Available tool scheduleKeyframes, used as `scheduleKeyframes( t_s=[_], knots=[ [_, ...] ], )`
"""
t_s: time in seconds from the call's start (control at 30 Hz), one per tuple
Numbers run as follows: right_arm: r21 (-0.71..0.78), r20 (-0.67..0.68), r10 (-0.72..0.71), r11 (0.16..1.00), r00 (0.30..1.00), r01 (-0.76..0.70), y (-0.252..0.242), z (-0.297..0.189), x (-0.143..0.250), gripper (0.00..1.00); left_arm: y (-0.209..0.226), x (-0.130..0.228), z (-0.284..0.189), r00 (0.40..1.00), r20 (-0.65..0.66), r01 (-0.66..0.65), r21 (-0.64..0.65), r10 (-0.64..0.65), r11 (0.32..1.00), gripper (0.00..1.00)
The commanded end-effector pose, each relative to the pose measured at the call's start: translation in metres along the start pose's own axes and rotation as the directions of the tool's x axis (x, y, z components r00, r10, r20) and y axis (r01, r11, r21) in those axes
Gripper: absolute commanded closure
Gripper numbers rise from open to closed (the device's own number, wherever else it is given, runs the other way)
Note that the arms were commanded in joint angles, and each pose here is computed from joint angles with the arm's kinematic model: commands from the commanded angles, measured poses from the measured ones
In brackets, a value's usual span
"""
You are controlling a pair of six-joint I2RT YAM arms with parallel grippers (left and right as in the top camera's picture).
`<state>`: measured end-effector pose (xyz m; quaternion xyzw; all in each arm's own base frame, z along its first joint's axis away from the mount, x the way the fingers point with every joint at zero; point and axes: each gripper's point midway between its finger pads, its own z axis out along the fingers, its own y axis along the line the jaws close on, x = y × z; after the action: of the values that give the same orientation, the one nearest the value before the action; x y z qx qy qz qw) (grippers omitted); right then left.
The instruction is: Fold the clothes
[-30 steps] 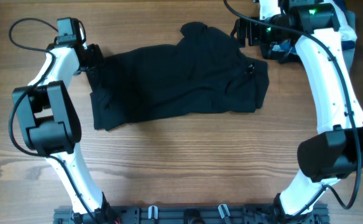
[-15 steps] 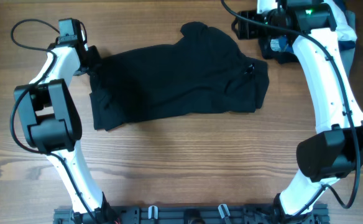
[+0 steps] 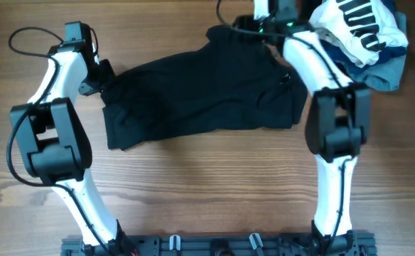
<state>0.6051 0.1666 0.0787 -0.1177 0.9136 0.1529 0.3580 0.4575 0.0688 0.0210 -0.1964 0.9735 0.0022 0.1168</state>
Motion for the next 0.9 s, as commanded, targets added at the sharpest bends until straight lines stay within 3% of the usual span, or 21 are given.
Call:
scheduleKeyframes(
  t_s=[0.0,0.1,0.17,0.2,0.27,0.37,0.5,0.63,0.67,0.73,0.77,0.87],
  knots=[
    [-0.019,-0.031,-0.001,1.0,1.0,0.0,0.007,0.028,0.022,0.22,-0.001,0.001,-0.009,1.0,0.008,0.01,0.0,-0.01,1.0,0.96],
    [-0.03,-0.071,-0.008,1.0,0.997,0.006,0.014,0.051,0.045,0.23,-0.001,0.001,-0.009,1.0,0.009,0.01,0.001,-0.01,1.0,0.96],
    [-0.028,-0.092,-0.01,1.0,0.996,0.008,0.017,0.058,0.056,0.36,-0.001,0.001,-0.009,1.0,0.009,0.01,0.001,-0.01,1.0,0.96],
    [-0.017,-0.101,-0.008,1.0,0.995,0.007,0.016,0.06,0.059,0.43,-0.001,0.001,-0.009,1.0,0.009,0.01,0.001,-0.01,1.0,0.96],
    [0.026,-0.103,0.012,1.0,0.995,-0.01,0.009,0.06,0.059,0.7,-0.001,0.0,-0.009,1.0,0.012,0.01,0.001,-0.01,1.0,0.96],
    [0.049,-0.097,0.032,0.998,0.995,-0.027,0.005,0.044,0.046,0.96,-0.001,0.0,-0.009,1.0,0.012,0.01,0.001,-0.01,1.0,0.96],
    [0.084,-0.122,0.038,0.996,0.992,-0.028,0.01,-0.002,0.026,0.96,-0.001,0.0,-0.009,1.0,0.013,0.01,0.002,-0.01,1.0,0.96],
    [0.069,-0.262,0.091,0.995,0.961,-0.075,0.024,-0.035,0.05,0.96,-0.001,0.0,-0.009,1.0,0.013,0.01,0.002,-0.01,1.0,0.96],
    [0.057,-0.307,0.097,0.995,0.947,-0.083,0.028,-0.037,0.061,0.9,-0.001,0.0,-0.009,1.0,0.013,0.01,0.002,-0.01,1.0,0.96],
    [0.062,-0.375,0.099,0.995,0.922,-0.082,0.028,-0.038,0.081,0.21,-0.001,-0.001,-0.009,1.0,0.016,0.01,0.002,-0.01,1.0,0.96],
    [0.063,-0.38,0.098,0.995,0.92,-0.081,0.028,-0.038,0.083,0.05,-0.001,-0.001,-0.009,1.0,0.017,0.01,0.003,-0.01,1.0,0.96],
    [0.043,-0.31,0.048,0.998,0.949,-0.037,0.028,-0.032,0.064,0.0,-0.001,-0.001,-0.01,1.0,0.018,0.01,0.003,-0.01,1.0,0.96]
  ],
)
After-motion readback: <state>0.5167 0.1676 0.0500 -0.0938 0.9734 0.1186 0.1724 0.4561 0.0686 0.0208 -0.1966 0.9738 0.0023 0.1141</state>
